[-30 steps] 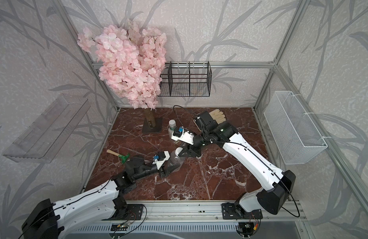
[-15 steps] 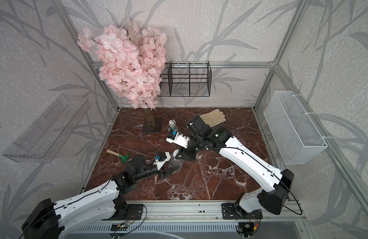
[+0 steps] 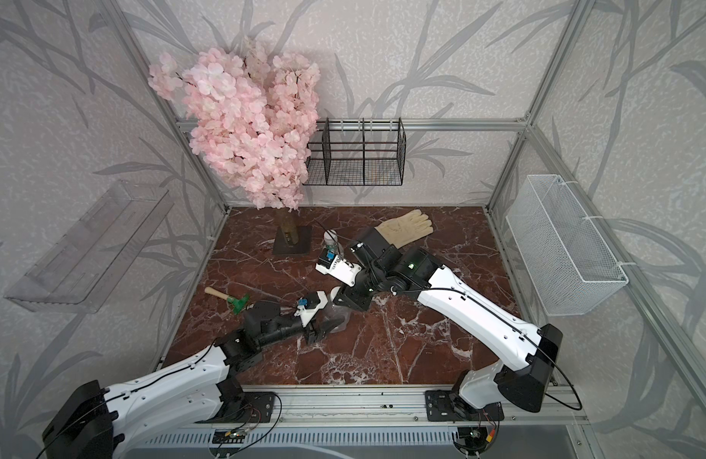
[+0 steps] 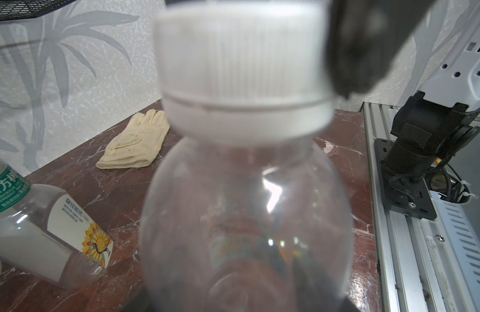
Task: Screw on the bottle caps
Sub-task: Screw the bottle cap onto the plastic bottle, then place the plastic bottle at the center of the board.
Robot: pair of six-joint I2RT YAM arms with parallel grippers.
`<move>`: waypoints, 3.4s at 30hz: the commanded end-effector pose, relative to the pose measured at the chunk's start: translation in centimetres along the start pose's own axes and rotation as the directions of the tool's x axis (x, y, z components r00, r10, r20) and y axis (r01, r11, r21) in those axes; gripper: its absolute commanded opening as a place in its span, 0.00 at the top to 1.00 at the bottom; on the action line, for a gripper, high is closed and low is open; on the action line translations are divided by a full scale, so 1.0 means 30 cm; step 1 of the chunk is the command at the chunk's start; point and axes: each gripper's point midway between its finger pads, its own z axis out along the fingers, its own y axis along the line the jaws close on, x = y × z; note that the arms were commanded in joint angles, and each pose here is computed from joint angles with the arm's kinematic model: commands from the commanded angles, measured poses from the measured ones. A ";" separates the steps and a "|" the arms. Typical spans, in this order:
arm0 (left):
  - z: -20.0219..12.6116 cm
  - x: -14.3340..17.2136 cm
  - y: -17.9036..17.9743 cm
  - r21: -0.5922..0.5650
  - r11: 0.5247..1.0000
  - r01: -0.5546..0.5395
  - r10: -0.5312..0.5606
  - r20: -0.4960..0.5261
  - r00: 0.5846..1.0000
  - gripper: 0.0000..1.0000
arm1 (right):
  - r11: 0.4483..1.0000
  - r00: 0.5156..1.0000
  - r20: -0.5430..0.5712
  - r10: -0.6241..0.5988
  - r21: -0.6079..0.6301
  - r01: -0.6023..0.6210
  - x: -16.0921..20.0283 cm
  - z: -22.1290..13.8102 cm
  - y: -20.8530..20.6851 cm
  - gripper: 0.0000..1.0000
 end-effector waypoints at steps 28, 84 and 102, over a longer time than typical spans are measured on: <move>-0.008 -0.116 0.005 -0.016 0.998 -0.056 0.058 0.119 0.991 0.39 | 0.997 0.985 0.163 0.047 0.052 -0.056 -0.089 -0.059 -0.056 0.42; -0.006 -0.116 0.006 -0.016 0.998 -0.059 0.061 0.118 0.991 0.39 | 0.964 0.953 0.295 0.073 -0.267 0.009 -0.036 0.002 0.000 0.51; -0.006 -0.114 0.006 -0.015 0.998 -0.057 0.059 0.116 0.992 0.26 | 0.974 0.954 0.284 0.095 -0.224 -0.030 -0.038 0.010 -0.024 1.00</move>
